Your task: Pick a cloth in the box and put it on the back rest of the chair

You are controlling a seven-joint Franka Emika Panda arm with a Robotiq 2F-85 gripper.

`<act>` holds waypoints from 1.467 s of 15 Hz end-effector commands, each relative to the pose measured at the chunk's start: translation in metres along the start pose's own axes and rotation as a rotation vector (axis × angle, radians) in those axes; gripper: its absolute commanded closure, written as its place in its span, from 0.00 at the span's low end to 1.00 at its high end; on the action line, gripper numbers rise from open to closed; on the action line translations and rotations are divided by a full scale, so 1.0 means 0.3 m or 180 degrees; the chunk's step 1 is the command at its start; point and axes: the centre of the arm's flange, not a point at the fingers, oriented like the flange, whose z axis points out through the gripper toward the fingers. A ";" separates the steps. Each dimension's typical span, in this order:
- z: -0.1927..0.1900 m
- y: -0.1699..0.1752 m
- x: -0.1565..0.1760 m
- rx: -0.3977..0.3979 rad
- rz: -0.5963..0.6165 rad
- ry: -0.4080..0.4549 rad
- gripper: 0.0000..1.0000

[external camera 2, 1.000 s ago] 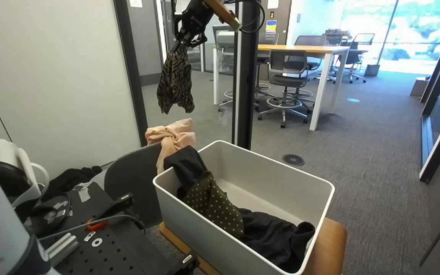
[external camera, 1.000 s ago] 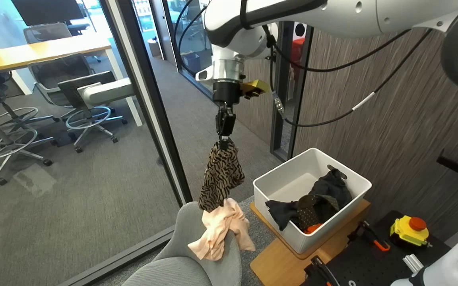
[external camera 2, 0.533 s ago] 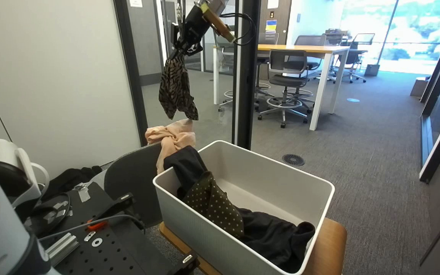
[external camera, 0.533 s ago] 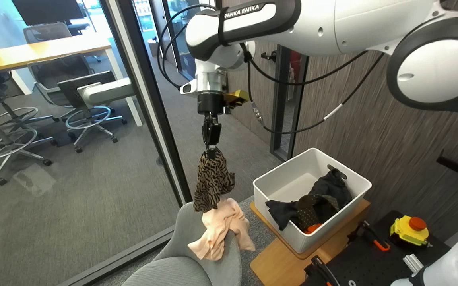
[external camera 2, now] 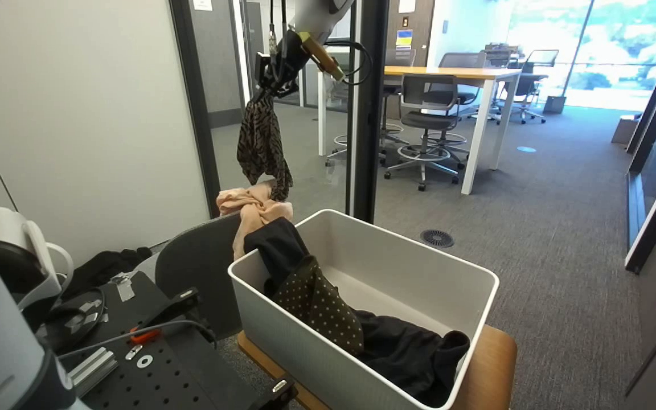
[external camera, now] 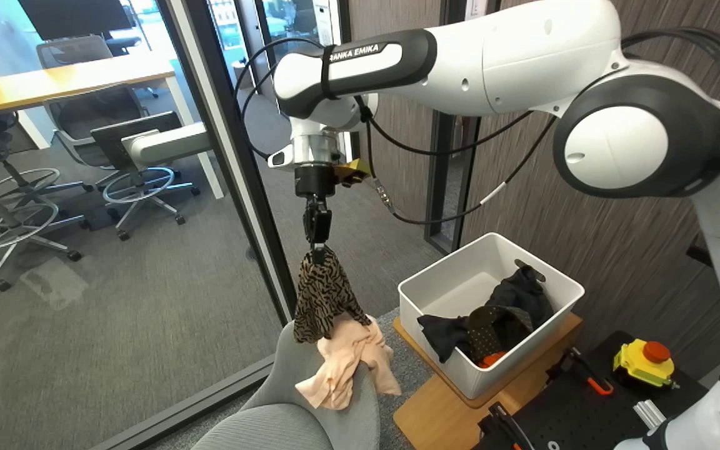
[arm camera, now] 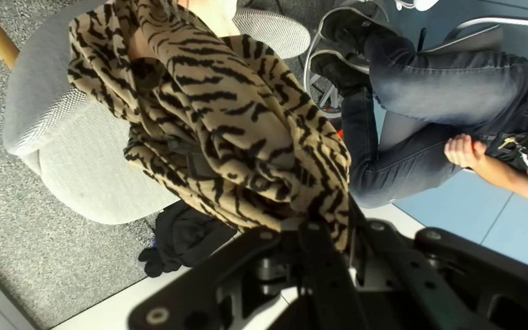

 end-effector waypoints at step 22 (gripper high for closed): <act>0.407 0.438 0.017 0.0249 0.0202 -0.0926 0.92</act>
